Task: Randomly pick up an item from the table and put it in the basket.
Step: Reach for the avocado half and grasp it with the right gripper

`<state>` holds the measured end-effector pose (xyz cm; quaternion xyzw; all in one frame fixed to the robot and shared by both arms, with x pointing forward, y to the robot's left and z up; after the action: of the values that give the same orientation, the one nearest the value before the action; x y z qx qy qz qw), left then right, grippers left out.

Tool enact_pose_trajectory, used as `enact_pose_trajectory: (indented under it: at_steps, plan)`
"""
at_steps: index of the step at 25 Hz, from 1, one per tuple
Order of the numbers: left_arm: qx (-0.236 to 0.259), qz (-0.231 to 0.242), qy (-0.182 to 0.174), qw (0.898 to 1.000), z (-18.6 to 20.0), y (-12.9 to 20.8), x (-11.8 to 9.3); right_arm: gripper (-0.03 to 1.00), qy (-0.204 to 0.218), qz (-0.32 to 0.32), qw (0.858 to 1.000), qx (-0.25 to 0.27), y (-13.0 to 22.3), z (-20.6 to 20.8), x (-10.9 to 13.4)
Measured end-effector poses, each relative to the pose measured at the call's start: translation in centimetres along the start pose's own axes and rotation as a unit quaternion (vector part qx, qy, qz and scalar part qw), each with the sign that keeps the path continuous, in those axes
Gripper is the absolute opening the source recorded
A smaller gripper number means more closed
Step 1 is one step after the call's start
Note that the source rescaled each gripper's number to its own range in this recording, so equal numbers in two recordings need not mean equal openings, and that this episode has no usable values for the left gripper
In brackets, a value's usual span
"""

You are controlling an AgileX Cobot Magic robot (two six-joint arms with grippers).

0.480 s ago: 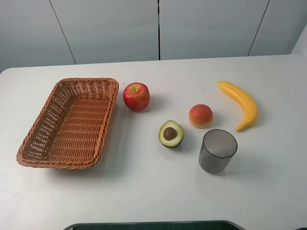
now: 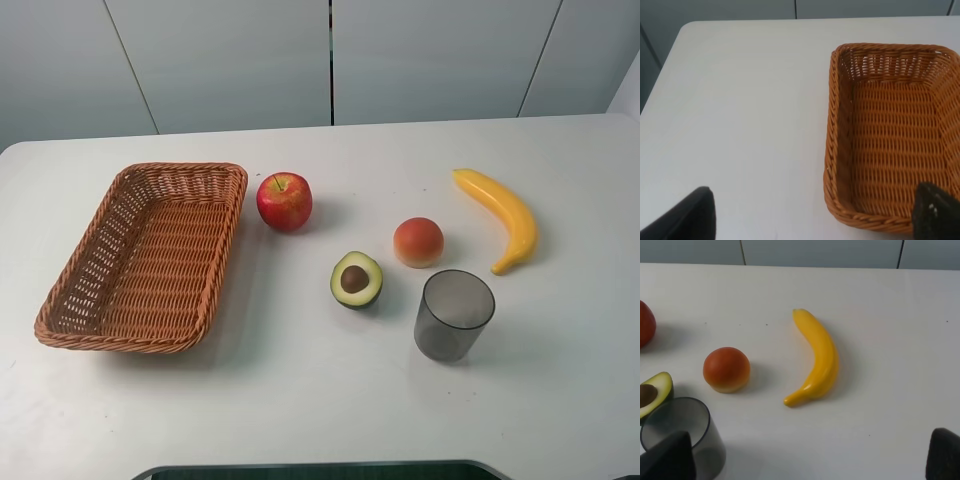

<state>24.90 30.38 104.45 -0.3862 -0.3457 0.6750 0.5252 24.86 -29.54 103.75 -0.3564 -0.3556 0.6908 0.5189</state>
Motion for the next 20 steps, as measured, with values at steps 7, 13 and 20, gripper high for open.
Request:
enact_pose_trajectory:
  at_steps: [7,13,20]
  plan:
    - [0.000,0.000,0.000,1.000,0.00,0.00,0.00,1.00,0.000,0.000,1.000,0.000,0.00,0.00,0.00]
    - [0.000,0.000,0.000,1.000,0.00,0.00,0.00,1.00,0.000,0.000,1.000,0.000,0.00,0.00,0.00]
    - [0.000,0.000,0.000,1.000,0.00,0.00,0.00,1.00,0.000,0.000,1.000,0.000,0.00,0.00,0.00]
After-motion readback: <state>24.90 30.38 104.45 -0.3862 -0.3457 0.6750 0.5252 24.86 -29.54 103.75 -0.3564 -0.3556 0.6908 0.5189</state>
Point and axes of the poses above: a point on each arm's last joint axis where the gripper is mounted, z pointing back along that axis away from the gripper, x along the wrist's bending axis when the last joint is at zero, y = z × x, the point moved 2 cm from there along -z, pointing out along that axis toward the gripper, and after that the axes turned 10 degrees about z, right-handed, at the moved point
